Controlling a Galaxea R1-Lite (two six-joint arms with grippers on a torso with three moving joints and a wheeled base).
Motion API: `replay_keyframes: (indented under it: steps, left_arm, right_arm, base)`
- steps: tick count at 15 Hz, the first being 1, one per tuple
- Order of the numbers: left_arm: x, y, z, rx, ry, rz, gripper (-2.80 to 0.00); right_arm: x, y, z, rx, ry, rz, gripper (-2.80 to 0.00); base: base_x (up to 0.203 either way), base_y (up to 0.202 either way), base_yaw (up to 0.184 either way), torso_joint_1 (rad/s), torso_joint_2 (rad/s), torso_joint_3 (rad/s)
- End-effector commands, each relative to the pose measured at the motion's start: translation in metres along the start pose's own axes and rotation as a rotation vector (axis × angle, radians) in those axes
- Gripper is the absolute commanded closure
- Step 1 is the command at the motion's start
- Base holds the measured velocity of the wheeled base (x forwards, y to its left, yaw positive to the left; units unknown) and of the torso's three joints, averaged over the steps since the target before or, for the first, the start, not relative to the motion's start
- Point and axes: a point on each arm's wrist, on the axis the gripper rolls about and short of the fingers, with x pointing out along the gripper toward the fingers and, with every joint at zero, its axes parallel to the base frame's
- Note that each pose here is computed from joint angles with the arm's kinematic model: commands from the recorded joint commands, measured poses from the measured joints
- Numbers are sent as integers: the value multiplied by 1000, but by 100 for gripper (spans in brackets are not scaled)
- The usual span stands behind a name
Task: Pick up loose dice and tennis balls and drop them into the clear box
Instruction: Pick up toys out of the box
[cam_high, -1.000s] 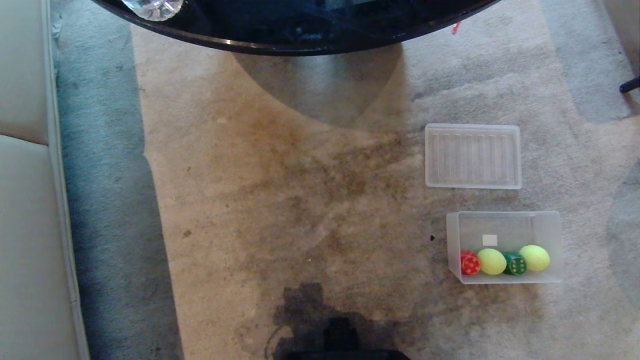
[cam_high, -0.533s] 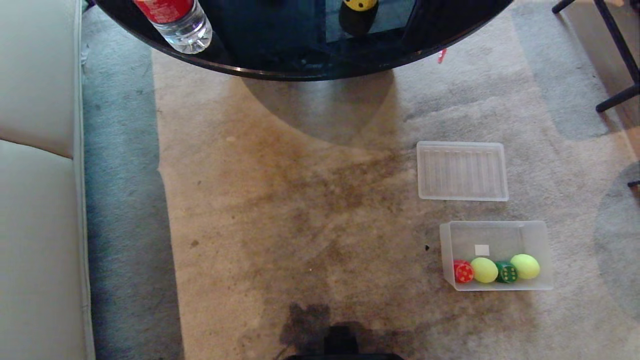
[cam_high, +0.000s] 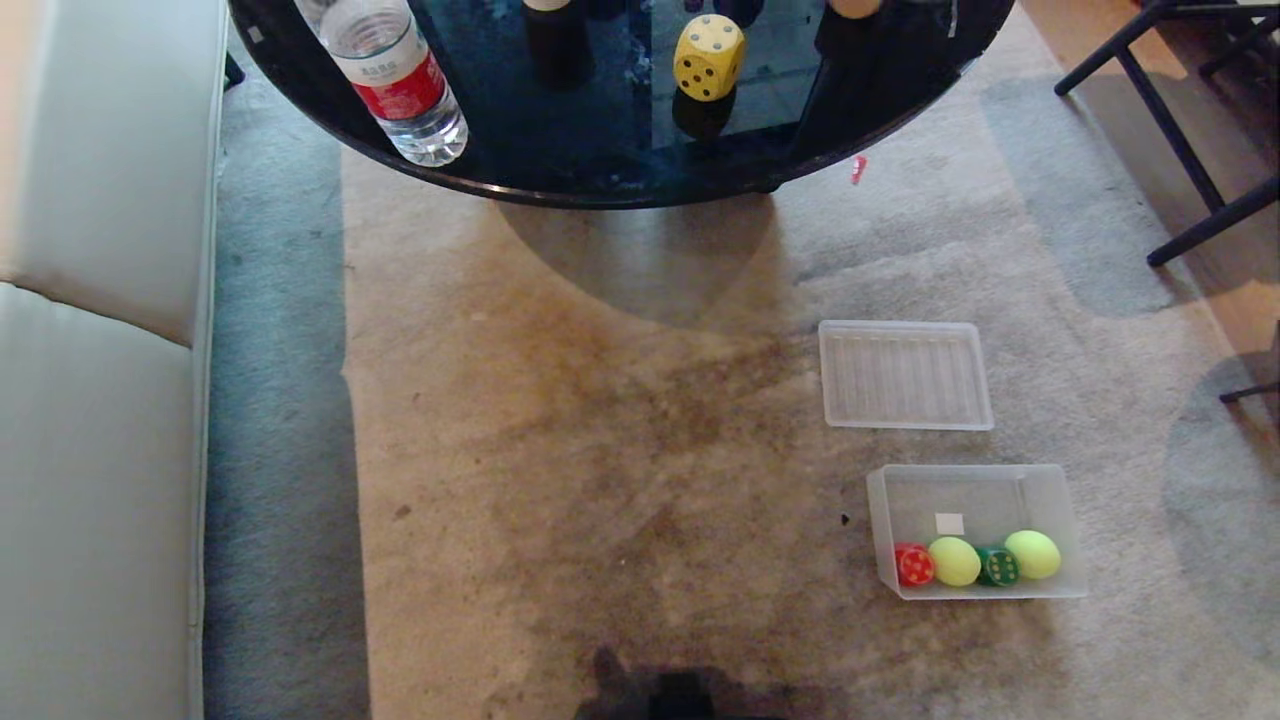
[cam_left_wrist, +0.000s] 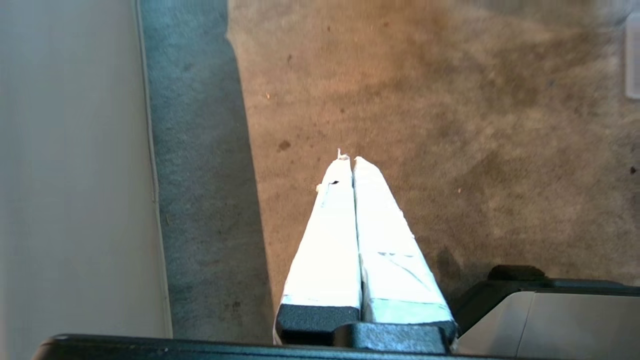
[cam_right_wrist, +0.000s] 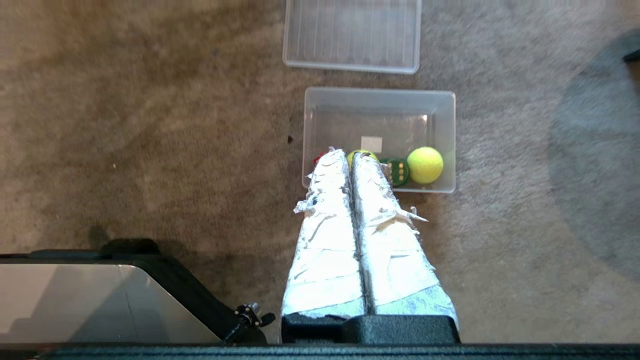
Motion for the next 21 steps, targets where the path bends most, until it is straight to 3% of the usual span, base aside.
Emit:
replay_keyframes:
  steps: [1, 21]
  left_arm:
    - [0, 0, 0, 0, -1, 1, 0]
    - [0, 0, 0, 0, -1, 1, 0]
  right_arm:
    - [0, 0, 0, 0, 1, 0, 0]
    - [0, 0, 0, 0, 1, 0, 0]
  base:
    - [0, 0, 0, 10, 2, 212]
    - [0, 0, 0, 3, 3, 203]
